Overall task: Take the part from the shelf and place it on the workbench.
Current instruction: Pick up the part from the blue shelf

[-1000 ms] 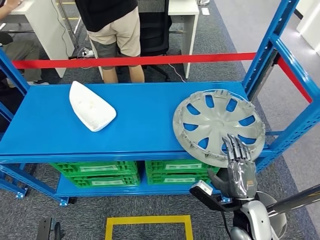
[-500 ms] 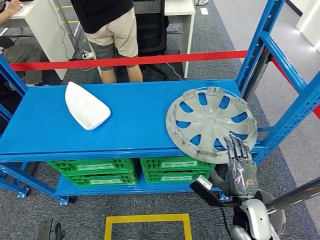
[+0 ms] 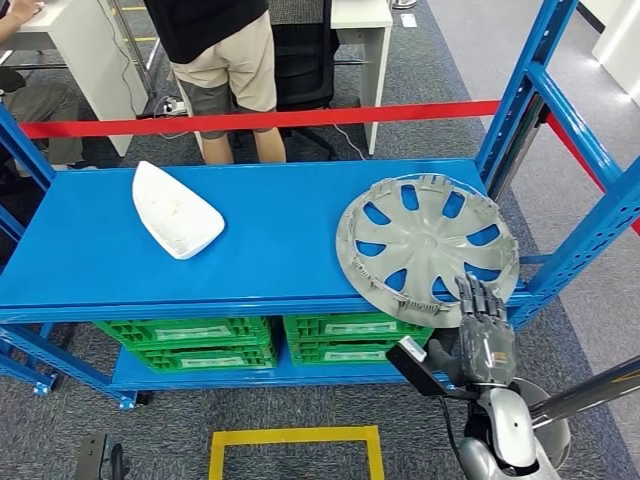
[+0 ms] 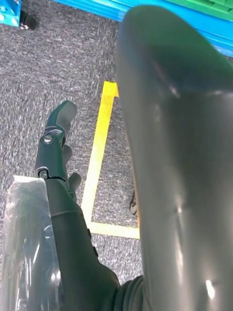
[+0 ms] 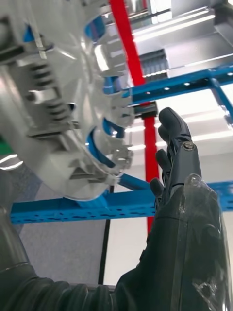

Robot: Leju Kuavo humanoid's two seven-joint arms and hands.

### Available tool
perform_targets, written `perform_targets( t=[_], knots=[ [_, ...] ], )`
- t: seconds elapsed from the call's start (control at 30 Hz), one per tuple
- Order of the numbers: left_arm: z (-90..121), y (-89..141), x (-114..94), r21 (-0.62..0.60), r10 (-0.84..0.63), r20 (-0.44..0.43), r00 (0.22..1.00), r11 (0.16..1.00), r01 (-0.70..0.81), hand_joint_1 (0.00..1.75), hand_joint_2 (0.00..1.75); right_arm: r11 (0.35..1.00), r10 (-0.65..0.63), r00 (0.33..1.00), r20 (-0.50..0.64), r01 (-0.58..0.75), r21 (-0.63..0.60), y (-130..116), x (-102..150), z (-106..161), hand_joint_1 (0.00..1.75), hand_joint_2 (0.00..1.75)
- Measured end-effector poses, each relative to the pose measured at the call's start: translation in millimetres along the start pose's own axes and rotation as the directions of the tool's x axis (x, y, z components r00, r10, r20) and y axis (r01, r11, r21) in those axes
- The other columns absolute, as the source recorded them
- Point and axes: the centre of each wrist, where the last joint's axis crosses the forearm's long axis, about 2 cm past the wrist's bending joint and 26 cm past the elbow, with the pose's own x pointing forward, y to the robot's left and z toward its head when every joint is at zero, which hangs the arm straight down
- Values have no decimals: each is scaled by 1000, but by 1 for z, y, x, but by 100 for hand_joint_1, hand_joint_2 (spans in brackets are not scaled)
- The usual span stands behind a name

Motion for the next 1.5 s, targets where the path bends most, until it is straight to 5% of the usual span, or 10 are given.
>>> perform_targets(
  t=[0.5,1.17,1.3,1.5],
  knots=[
    [-4,-3,7,-12,-12,-3,1000,1000,12,0,0,995,7,997,-72,0,99,15,-4,-28,0,175],
    [-7,-7,13,-15,-10,2,1000,1000,10,0,0,992,83,996,-22,-81,96,38,-1,-59,0,175],
    [-7,-7,14,-16,-10,2,1000,1000,10,0,0,993,70,997,-18,-68,93,42,-2,-60,175,175],
    [-7,-8,14,-17,-11,-1,1000,1000,11,0,0,999,46,999,10,-46,20,44,-2,-58,175,175]
  ],
)
